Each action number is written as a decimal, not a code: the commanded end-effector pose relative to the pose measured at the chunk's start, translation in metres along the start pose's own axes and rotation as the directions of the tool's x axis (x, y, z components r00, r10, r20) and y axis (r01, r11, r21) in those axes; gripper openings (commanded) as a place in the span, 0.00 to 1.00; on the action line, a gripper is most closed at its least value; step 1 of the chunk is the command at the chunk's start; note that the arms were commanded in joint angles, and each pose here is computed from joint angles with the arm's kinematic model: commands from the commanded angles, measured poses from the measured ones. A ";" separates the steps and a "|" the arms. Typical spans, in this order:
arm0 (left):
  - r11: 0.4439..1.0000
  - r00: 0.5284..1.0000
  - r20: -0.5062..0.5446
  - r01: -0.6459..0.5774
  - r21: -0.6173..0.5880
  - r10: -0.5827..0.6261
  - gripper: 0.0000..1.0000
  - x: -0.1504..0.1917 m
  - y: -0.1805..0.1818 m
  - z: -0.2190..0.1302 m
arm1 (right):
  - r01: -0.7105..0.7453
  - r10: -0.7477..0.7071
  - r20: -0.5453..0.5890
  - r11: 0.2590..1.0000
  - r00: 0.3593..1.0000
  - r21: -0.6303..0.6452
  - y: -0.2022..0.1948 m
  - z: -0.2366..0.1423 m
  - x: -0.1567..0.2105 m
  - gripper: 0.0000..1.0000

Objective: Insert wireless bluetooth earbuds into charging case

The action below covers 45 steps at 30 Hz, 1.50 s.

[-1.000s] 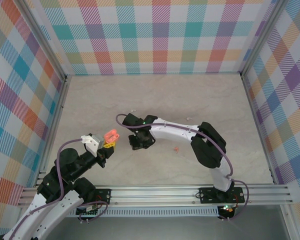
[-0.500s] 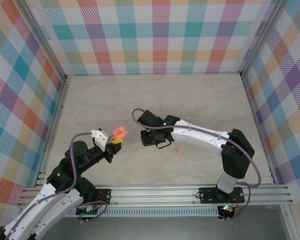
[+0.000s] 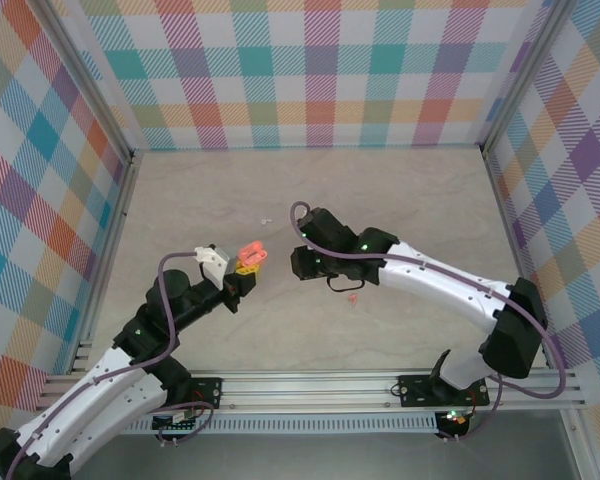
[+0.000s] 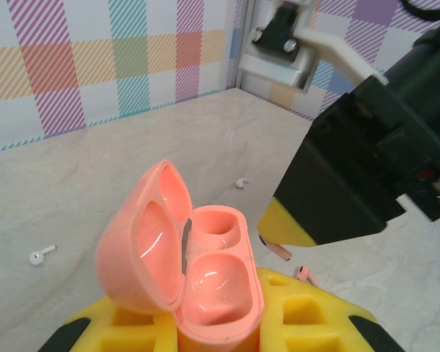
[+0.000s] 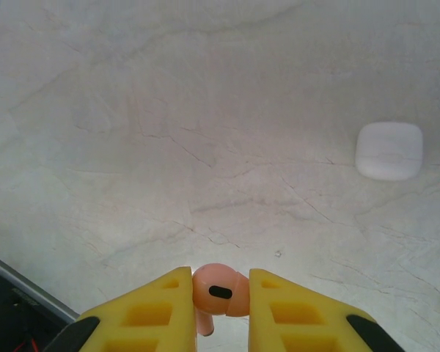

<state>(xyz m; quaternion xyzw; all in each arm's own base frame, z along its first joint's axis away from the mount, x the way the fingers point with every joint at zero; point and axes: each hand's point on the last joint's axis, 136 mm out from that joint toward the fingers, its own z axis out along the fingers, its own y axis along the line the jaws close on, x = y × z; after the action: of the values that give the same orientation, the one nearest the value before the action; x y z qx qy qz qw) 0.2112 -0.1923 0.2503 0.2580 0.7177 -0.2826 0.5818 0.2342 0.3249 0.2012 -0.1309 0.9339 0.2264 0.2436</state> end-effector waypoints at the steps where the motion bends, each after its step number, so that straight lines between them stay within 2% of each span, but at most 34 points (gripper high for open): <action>1: 0.999 0.996 0.092 0.003 0.036 -0.006 0.14 -0.022 -0.007 0.004 | 0.027 -0.026 0.048 1.000 0.999 -0.016 -0.001 -0.014 -0.008 0.20; 15: 0.997 0.991 0.130 0.014 0.076 -0.024 0.13 -0.035 -0.010 0.028 | 0.015 0.009 0.233 0.995 0.972 -0.100 0.003 -0.069 -0.031 0.19; 34: 0.983 0.982 0.187 -0.034 0.181 -0.001 0.12 -0.056 -0.028 0.060 | 0.039 0.025 0.315 0.980 0.949 -0.196 0.019 -0.107 -0.046 0.19; 45: 0.976 0.982 0.188 -0.054 0.212 0.013 0.11 -0.054 -0.035 0.074 | 0.041 0.038 0.313 0.969 0.949 -0.243 0.027 -0.111 -0.046 0.19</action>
<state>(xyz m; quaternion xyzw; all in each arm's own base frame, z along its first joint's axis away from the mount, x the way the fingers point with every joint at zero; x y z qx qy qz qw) 0.2547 -0.2624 0.2662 0.2903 0.6626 -0.3533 0.5932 0.2212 0.2975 0.2975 -0.1211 0.8666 0.3286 0.3553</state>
